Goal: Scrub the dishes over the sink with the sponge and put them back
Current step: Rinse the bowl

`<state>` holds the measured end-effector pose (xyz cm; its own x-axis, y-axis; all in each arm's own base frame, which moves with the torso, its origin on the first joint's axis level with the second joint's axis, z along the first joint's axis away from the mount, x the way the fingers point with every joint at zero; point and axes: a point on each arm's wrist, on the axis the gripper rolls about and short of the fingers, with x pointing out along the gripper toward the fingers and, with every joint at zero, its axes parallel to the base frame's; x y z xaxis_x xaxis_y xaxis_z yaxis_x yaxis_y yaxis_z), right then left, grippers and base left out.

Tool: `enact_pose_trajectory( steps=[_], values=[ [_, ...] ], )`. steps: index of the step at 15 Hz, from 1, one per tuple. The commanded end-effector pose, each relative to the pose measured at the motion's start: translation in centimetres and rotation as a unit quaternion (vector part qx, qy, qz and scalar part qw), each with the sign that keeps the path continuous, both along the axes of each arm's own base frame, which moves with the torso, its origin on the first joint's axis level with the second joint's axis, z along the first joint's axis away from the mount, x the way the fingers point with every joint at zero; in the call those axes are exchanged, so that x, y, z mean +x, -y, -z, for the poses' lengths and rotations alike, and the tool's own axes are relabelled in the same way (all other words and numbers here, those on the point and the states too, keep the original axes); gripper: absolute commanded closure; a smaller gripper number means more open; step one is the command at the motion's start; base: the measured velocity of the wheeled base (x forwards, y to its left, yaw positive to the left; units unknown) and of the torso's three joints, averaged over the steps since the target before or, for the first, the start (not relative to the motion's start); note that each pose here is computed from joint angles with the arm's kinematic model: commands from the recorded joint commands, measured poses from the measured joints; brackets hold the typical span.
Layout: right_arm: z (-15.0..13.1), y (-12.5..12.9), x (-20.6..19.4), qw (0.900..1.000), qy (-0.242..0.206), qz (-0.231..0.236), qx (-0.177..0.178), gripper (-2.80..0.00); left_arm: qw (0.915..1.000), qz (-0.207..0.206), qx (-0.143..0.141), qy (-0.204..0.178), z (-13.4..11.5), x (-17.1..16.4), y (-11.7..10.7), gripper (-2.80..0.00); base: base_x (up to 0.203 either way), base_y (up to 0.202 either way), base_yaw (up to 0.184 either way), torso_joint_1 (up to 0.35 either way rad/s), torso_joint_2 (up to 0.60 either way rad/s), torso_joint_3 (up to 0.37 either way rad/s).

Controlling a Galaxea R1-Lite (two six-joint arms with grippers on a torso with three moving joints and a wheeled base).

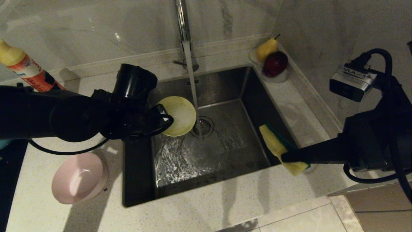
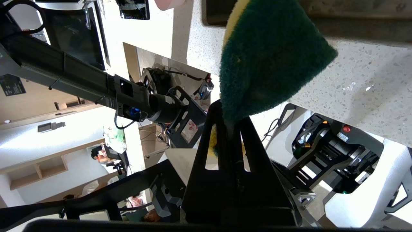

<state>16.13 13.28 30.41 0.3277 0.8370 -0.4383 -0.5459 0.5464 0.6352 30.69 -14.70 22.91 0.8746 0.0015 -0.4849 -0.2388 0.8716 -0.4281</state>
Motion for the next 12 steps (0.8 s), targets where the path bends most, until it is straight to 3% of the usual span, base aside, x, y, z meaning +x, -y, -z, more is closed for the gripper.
enact_pose_trajectory(
  steps=[1, 3, 7, 12],
  values=[
    [-0.1, 0.1, -0.2, 1.0, -0.001, -0.001, 0.002, 0.0, 0.9988, -0.024, 0.011, 0.042, -1.2, -0.6, -1.1, 0.0, 0.0, 0.0, 0.0, 0.0, 0.0, 0.0],
    [0.0, 0.1, -0.1, 1.0, -0.002, -0.001, 0.001, 0.0, 0.9946, -0.024, 0.022, 0.099, -1.9, -0.9, -2.2, 0.0, 0.0, 0.0, 0.0, 0.0, 0.0, 0.0],
    [0.2, -0.1, 0.1, 1.0, -0.005, -0.002, -0.002, 0.0, 0.9781, -0.027, 0.084, 0.189, -2.2, -1.5, -3.9, 0.0, 0.0, 0.0, 0.0, 0.0, 0.0, 0.0],
    [0.5, -0.1, 0.1, 1.0, -0.01, -0.002, -0.005, 0.0, 0.9369, -0.037, 0.157, 0.31, -3.7, -2.6, -4.8, 0.0, 0.0, 0.0, 0.0, 0.0, 0.0, 0.0]
  ],
)
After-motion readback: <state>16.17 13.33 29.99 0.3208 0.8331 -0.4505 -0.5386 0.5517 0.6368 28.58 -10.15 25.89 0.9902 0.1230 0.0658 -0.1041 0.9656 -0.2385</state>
